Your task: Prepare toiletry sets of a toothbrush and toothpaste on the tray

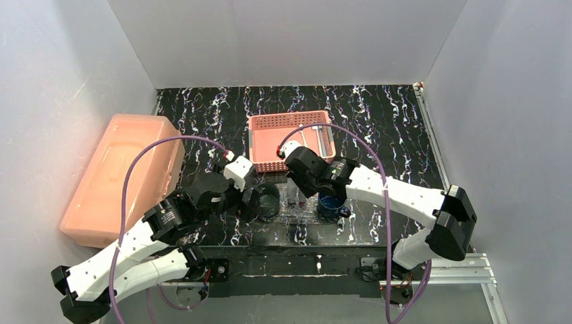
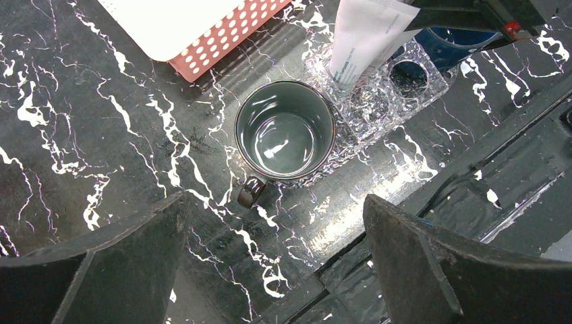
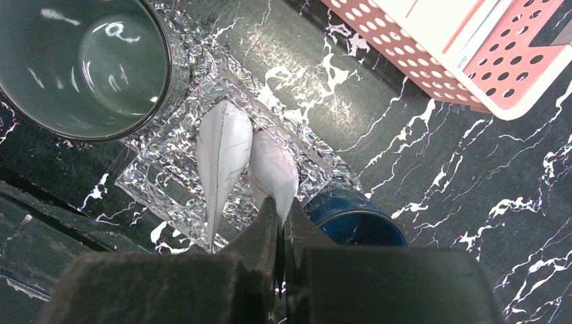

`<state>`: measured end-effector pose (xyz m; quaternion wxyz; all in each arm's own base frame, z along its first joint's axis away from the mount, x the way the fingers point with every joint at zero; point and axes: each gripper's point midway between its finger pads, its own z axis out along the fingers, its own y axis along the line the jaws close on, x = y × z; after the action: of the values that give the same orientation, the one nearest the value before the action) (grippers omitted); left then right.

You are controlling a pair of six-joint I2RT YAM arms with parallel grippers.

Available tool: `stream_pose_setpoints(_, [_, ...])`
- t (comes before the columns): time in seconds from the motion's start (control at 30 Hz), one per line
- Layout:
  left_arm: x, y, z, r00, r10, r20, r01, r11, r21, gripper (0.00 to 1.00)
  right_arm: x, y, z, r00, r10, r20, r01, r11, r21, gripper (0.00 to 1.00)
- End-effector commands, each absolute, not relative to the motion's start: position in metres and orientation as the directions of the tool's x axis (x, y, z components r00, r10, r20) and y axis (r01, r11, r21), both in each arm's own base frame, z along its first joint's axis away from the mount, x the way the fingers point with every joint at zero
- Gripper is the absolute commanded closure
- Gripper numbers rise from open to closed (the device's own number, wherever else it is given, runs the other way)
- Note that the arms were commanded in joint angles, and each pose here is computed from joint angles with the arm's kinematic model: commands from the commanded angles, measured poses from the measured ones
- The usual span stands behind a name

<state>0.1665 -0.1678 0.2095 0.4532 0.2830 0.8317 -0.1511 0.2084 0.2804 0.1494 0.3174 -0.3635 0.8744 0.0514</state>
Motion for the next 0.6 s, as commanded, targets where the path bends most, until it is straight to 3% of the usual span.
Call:
stream_pose_setpoints(0.0, [0.168, -0.167, 0.212, -0.419, 0.327, -0.847, 0.604, 0.797, 0.008, 0.02, 0.215, 0.287, 0.159, -0.521, -0.584, -0.622, -0.664, 0.736, -0.134, 0.94])
stream_pose_setpoints(0.33, [0.169, -0.168, 0.212, -0.423, 0.331, -0.844, 0.606, 0.795, 0.008, 0.02, 0.217, 0.287, 0.171, -0.513, -0.57, -0.641, -0.66, 0.74, -0.129, 0.68])
stream_pose_setpoints(0.57, [0.169, -0.169, 0.211, -0.423, 0.332, -0.843, 0.607, 0.795, 0.008, 0.02, 0.223, 0.287, 0.205, -0.484, -0.542, -0.687, -0.644, 0.752, -0.139, 0.59])
